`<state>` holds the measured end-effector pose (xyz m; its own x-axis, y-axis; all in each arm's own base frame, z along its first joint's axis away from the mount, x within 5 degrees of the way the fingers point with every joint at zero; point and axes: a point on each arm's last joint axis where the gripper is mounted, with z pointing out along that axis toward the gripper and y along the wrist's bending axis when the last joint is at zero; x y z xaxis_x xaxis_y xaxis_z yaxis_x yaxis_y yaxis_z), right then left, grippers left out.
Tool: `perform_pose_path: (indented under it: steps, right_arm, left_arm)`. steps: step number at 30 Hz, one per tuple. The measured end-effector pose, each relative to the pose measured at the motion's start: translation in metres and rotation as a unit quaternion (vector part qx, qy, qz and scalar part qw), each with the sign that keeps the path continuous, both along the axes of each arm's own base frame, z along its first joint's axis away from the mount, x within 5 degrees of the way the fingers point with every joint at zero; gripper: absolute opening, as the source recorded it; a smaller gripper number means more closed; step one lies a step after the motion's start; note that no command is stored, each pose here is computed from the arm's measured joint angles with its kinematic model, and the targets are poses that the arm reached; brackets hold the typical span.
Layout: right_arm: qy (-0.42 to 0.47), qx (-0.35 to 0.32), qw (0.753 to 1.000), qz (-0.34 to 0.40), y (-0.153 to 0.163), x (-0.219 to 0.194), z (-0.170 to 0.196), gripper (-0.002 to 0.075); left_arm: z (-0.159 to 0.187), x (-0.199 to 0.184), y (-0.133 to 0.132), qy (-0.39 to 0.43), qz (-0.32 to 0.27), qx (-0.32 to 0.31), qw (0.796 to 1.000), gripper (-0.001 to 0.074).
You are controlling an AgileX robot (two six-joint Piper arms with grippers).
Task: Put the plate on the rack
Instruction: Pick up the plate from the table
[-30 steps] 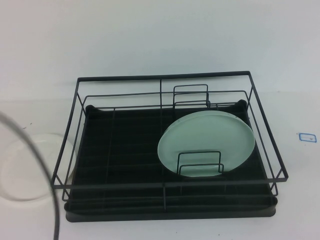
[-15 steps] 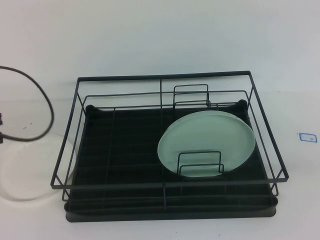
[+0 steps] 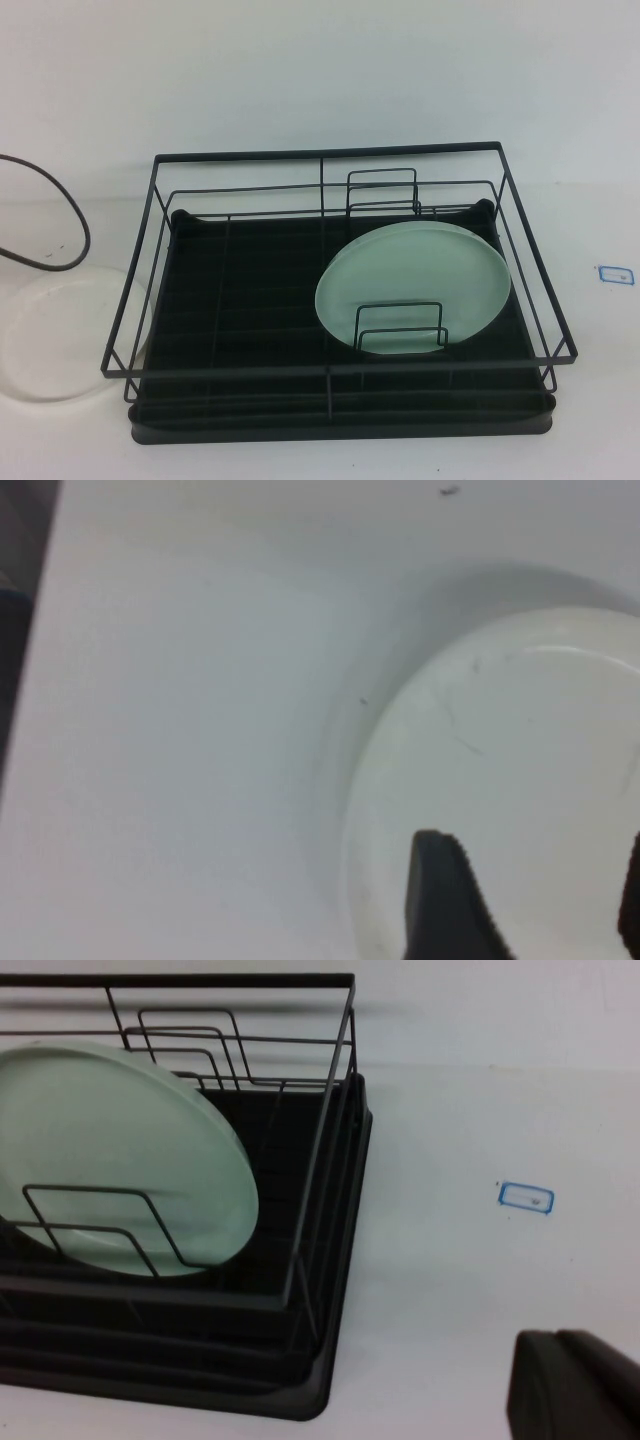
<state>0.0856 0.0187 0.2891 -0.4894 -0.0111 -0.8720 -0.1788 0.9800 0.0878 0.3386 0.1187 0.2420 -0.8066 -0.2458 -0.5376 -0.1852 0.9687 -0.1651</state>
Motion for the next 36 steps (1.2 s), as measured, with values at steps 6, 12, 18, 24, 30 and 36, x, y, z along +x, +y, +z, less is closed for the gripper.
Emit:
perform_pose_path:
  steps: [6,12,18,24,30,36]
  right_arm:
    - [0.014,-0.002,1.0,0.003,0.0,-0.001,-0.002,0.0018]
    - [0.012,-0.014,1.0,0.011,0.0,-0.001,-0.002,0.0018]
    - [0.026,-0.017,0.999,0.015,0.001,-0.003,-0.005,0.0018]
    - [0.046,-0.02,0.999,0.021,0.001,-0.005,-0.008,0.0018]
    - [0.049,-0.021,0.998,0.022,0.001,-0.005,-0.008,0.0018]
    - [0.049,-0.021,0.998,0.022,0.001,-0.006,-0.008,0.0018]
  left_arm:
    - [-0.014,0.006,0.003,0.016,-0.005,0.031,0.999,0.0341]
    - [-0.034,0.017,-0.008,0.036,-0.035,0.046,0.998,0.034]
    - [-0.043,0.023,-0.004,0.031,-0.006,0.063,0.998,0.0334]
    - [-0.06,0.022,-0.001,0.072,-0.028,0.079,0.994,0.0334]
    - [-0.071,0.023,-0.002,0.092,-0.033,0.074,0.992,0.029]
    - [-0.084,0.021,-0.002,0.124,-0.041,0.062,0.989,0.0075]
